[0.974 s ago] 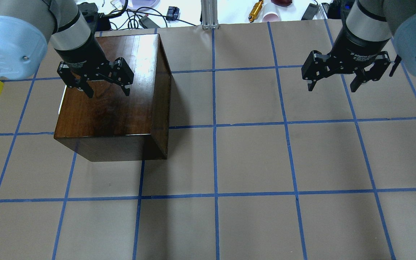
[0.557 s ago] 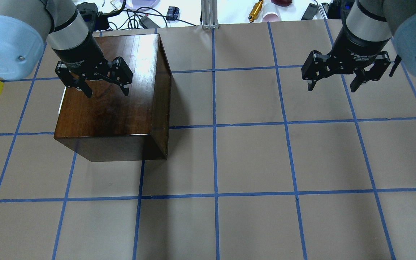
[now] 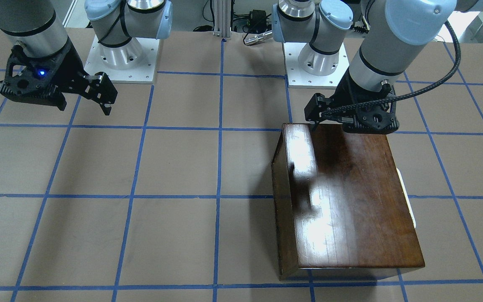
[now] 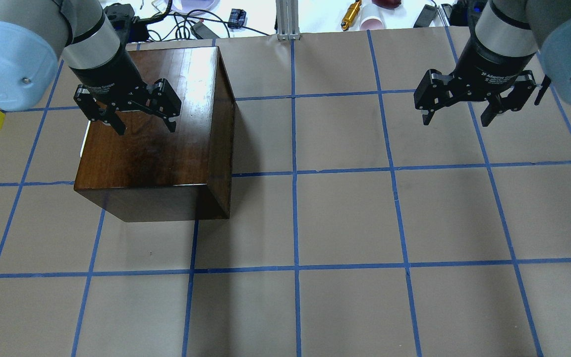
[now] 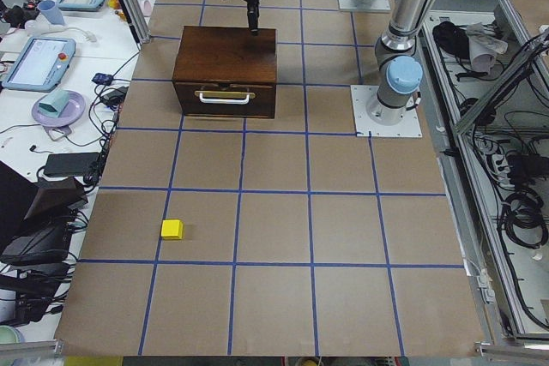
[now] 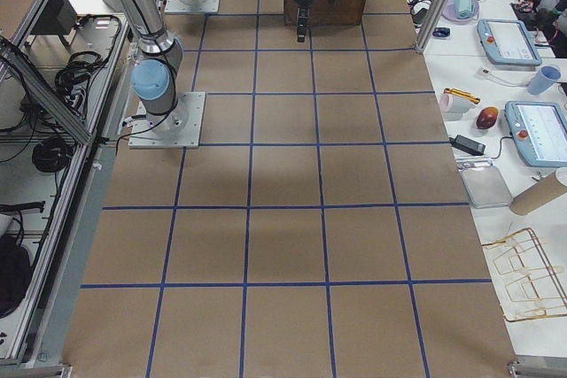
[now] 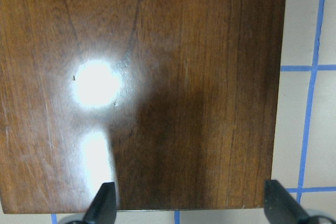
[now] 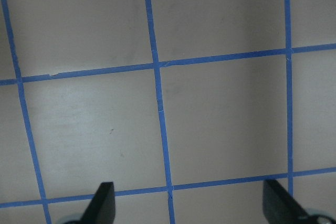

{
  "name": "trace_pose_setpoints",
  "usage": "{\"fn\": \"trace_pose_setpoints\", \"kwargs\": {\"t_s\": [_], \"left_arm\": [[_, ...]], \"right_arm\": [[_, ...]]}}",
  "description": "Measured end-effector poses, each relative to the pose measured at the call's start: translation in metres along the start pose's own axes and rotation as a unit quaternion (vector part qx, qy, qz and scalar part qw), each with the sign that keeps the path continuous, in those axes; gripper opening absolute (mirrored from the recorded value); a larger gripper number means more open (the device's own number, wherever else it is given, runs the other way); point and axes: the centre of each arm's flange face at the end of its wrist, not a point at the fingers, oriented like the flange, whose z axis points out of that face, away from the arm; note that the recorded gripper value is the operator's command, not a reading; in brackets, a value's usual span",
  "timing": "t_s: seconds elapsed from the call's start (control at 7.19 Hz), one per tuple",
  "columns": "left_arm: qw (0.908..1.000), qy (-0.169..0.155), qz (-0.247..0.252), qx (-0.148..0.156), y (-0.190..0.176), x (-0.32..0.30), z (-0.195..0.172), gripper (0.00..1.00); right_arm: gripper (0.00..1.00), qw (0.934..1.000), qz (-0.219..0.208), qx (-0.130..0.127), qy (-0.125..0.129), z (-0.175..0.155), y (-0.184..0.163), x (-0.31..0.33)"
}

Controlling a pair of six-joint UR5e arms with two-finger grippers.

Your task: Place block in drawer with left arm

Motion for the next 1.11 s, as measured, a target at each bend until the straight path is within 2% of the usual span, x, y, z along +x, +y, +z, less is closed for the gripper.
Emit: {"fn": "trace_pose_setpoints", "kwargs": {"t_s": [1.11], "left_arm": [[1.0000,0.000,-0.006,0.004,-0.0032,-0.0058,0.0002,1.00]], "right_arm": [[1.00,1.0000,0.000,0.000,0.000,0.0001,0.0001,-0.0002]]}}
